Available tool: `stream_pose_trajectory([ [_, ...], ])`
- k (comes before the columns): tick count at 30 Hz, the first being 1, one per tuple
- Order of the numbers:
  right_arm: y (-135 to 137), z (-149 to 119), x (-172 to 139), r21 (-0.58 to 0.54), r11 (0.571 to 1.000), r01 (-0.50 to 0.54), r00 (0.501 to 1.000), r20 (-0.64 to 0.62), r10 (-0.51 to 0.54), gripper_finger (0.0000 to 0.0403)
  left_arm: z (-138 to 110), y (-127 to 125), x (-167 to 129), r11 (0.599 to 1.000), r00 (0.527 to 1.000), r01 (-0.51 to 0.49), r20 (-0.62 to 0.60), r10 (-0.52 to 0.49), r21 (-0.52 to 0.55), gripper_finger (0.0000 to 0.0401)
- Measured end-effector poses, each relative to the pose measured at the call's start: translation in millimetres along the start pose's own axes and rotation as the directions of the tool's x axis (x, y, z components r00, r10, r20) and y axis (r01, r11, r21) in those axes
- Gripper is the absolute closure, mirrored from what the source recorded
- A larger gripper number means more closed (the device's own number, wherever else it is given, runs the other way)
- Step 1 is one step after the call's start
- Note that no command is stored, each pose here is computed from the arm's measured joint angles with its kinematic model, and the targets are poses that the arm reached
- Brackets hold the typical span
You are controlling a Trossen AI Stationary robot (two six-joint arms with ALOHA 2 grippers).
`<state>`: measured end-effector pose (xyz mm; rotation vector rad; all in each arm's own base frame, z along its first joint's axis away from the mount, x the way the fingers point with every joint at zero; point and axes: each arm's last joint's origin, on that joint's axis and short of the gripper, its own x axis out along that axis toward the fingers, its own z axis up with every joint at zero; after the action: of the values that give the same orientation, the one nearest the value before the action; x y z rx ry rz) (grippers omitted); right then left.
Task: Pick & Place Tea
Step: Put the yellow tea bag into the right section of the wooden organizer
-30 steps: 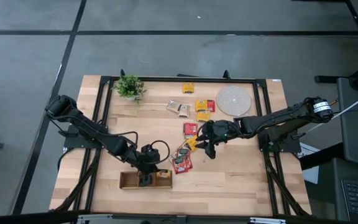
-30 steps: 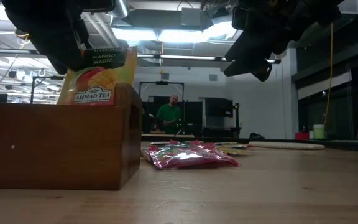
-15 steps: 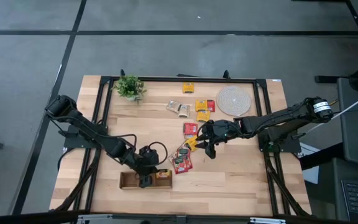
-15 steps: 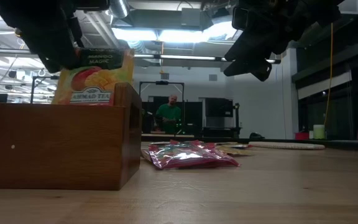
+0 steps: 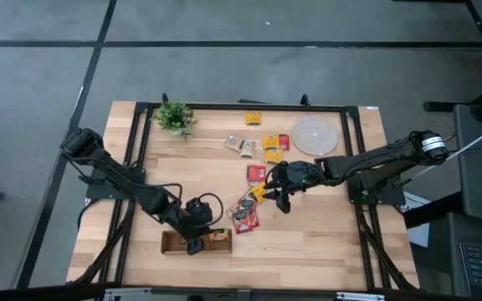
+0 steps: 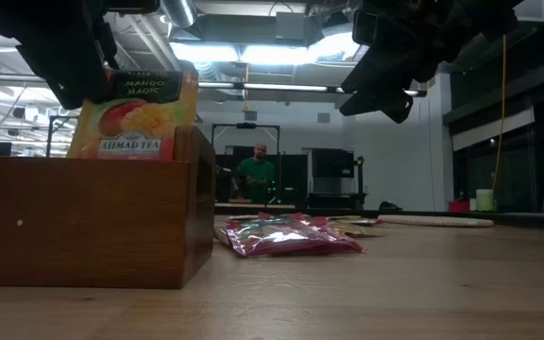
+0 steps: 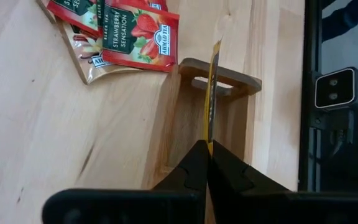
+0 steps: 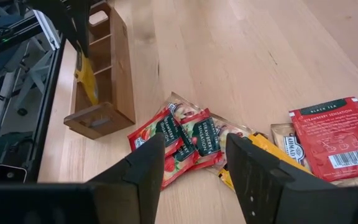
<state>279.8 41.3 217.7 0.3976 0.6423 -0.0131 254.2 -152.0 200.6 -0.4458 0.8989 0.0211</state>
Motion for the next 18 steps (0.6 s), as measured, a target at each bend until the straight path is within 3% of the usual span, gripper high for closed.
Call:
stream_pose_trajectory([
  [13, -1, 1, 0, -0.029, 0.999, 0.036, 0.999, 0.023, -0.035, 0.0231, -5, 3, 16, 0.999, 0.999, -0.042, -0.027, 0.043, 0.032, 0.0330],
  [18, -1, 1, 0, -0.051, 0.998, 0.043, 0.999, 0.026, -0.042, 0.0231, 7, 7, 3, 0.997, 0.996, 0.061, -0.066, -0.057, 0.054, 0.0313],
])
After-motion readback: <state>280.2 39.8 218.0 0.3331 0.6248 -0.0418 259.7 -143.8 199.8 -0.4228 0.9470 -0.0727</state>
